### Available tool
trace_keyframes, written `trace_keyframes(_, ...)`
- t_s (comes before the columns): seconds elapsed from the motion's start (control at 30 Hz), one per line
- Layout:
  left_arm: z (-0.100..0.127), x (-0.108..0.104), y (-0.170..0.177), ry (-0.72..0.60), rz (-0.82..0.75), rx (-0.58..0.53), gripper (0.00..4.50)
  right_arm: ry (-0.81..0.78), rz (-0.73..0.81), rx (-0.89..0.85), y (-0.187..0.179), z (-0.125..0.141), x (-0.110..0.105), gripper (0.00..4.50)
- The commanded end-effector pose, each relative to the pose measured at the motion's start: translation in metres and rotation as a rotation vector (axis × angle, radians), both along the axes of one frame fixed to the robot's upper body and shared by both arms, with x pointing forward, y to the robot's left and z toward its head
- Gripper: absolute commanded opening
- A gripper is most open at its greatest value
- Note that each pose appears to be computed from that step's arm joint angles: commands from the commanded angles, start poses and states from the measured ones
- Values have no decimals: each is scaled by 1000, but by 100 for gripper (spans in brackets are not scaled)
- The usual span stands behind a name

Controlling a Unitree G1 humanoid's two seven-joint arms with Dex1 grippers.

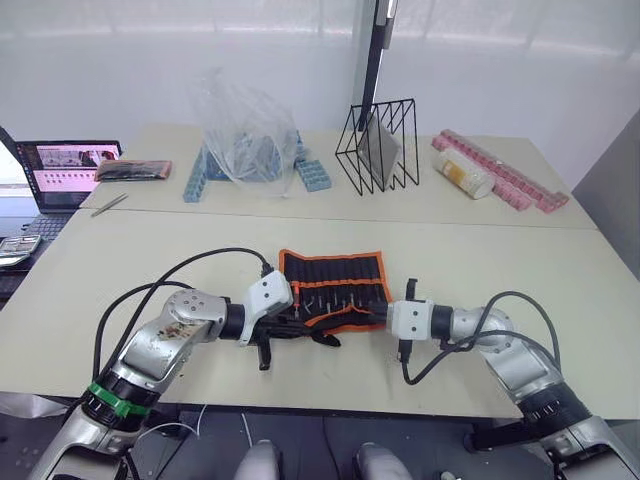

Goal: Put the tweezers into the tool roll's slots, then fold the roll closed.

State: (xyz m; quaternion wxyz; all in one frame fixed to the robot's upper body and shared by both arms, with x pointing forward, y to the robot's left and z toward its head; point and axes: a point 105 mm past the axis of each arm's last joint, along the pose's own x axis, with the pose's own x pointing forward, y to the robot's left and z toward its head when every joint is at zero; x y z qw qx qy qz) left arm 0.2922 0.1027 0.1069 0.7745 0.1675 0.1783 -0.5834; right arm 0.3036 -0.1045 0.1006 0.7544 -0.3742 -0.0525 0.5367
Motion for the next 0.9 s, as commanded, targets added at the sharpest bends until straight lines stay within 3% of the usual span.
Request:
trace_keyframes(0.03, 7, 9, 7, -21, 29, 8, 1, 23, -132, -22, -23, 3, 12, 0)
trace_keyframes(0.23, 11, 16, 5, -34, 42, -6, 1, 67, -183, 3, -22, -1, 14, 0)
trace_keyframes(0.57, 11, 19, 19, -71, 42, 26, 1, 137, -126, 22, -12, 2, -3, 0)
trace_keyframes(0.87, 12, 25, 22, -95, 61, 26, 1, 105, -180, 20, -15, 2, 8, 0)
trace_keyframes(0.9, 13, 25, 22, -100, 63, 27, 0, 98, -187, 28, -15, 3, 10, 28)
